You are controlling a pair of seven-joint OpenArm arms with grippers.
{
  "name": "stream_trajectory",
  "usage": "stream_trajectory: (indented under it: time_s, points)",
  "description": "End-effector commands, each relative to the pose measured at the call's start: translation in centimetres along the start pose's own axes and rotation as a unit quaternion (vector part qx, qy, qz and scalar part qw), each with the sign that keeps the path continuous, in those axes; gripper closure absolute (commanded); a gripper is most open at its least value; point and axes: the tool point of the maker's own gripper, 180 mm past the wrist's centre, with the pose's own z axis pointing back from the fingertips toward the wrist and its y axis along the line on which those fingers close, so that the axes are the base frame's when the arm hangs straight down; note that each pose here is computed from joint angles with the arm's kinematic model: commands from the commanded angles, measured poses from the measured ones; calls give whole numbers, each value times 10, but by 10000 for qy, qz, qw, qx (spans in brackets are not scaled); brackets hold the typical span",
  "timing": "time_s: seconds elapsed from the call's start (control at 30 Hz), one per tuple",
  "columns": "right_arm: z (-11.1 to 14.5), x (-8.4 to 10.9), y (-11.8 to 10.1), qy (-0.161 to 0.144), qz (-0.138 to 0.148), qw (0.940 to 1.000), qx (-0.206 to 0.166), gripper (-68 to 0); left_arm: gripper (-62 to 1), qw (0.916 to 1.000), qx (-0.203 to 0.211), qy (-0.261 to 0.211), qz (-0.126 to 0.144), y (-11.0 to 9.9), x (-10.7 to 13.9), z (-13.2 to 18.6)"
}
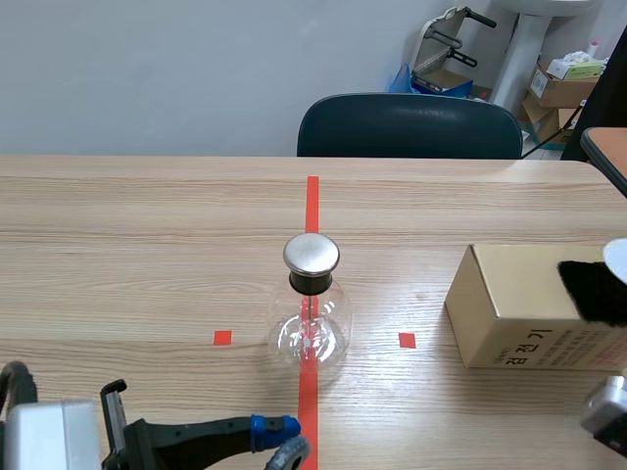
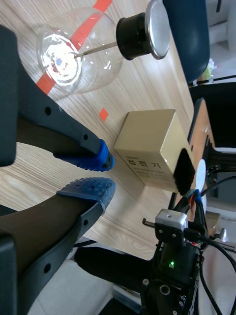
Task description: Do the electroscope experiment
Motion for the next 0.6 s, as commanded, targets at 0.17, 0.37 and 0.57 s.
stream_trajectory:
  time_s: [0.17,0.37,0.57]
  points:
    - [-19,9,-39,35,185,9974,-691,-8,-85,9971,425,-490,-393,40,22,0]
    - [-33,23,-58,53,185,9953,-945,-8,-85,9975,412,-483,-314,36,20,3]
    - [-41,37,-68,76,206,9940,-1067,-8,-85,9973,378,-597,-190,28,23,7]
